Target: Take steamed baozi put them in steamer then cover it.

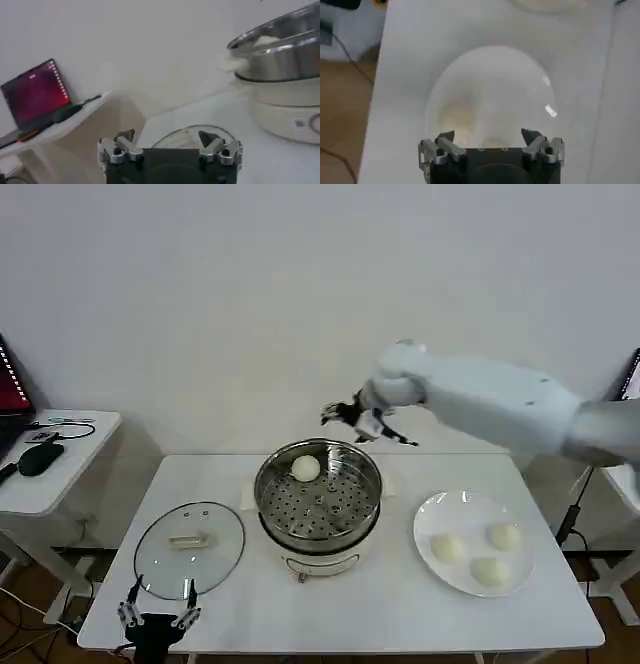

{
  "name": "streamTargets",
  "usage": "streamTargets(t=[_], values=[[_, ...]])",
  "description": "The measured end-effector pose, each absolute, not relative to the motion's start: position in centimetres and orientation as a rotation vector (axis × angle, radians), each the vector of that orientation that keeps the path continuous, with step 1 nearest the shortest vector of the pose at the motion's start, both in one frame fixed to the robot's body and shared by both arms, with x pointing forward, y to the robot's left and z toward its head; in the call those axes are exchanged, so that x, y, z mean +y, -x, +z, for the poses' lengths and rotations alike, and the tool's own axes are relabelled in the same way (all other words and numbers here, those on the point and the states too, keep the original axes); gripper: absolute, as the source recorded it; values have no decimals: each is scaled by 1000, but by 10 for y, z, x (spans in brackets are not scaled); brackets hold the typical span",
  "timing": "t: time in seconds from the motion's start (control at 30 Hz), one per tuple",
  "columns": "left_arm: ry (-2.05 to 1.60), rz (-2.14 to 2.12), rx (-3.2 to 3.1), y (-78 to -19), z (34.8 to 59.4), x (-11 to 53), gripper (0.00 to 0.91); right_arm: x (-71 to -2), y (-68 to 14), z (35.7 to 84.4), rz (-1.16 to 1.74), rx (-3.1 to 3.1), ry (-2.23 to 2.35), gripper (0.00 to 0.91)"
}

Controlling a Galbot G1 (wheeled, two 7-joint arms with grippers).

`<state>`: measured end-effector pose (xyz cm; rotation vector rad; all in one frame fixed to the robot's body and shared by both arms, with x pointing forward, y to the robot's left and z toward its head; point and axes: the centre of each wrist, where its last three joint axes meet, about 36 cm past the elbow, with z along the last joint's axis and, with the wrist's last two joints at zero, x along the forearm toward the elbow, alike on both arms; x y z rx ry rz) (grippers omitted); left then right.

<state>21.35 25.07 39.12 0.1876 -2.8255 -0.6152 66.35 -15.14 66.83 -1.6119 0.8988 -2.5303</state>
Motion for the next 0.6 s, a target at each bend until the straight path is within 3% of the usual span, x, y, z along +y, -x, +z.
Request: streamTargets(t=[0.27, 0.6], values=[[-77, -655, -2821, -214, 393, 247, 907, -253, -619, 666, -2587, 1311, 1648, 907], [27, -722, -2820, -216, 392, 247, 907, -352, -570, 622, -2535, 1752, 1794, 907]])
